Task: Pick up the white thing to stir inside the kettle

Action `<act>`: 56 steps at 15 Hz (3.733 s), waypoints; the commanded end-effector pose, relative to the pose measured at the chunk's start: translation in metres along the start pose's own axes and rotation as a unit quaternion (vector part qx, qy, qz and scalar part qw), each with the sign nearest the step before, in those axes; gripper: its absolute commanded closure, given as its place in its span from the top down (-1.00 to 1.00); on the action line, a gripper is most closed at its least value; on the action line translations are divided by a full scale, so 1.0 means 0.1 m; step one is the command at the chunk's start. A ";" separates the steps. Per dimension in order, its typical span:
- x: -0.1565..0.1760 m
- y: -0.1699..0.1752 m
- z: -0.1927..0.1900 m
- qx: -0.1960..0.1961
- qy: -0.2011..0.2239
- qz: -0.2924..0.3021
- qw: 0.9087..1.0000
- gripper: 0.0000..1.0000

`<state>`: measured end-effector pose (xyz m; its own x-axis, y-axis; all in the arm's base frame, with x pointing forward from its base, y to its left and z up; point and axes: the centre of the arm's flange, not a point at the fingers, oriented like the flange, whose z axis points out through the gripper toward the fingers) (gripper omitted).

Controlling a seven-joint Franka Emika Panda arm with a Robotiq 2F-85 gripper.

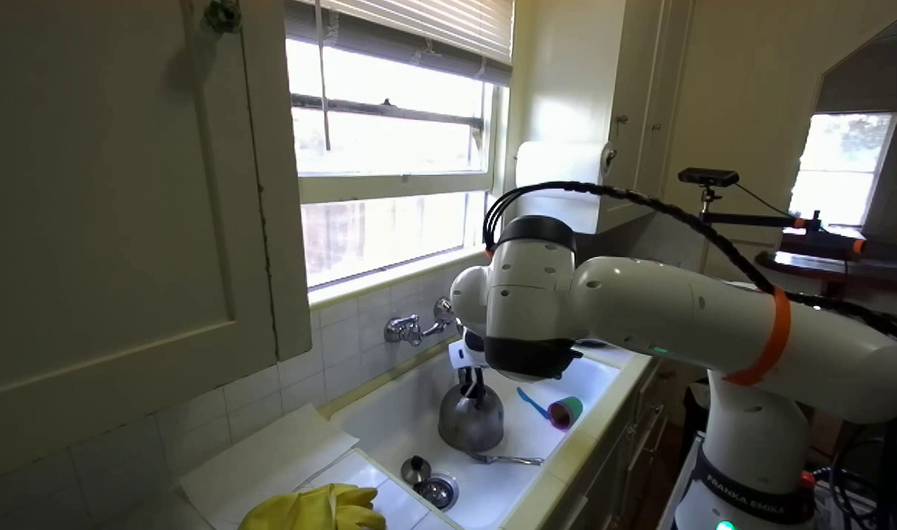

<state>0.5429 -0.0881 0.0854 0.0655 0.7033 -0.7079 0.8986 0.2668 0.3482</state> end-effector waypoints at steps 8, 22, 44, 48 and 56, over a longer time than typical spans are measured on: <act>-0.02 -0.02 0.04 0.009 0.013 -0.029 0.999 -0.95; -0.10 -0.05 0.08 0.086 0.056 0.066 0.993 -0.95; -0.16 0.10 0.14 0.187 0.086 0.095 0.974 -0.95; -0.19 0.14 0.18 0.202 0.088 0.118 0.968 -0.95; -0.20 0.17 0.17 0.191 0.091 0.119 0.970 -0.95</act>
<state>0.5594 -0.1124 0.0935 0.2315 0.8425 -0.4864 0.9686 -0.1529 0.1961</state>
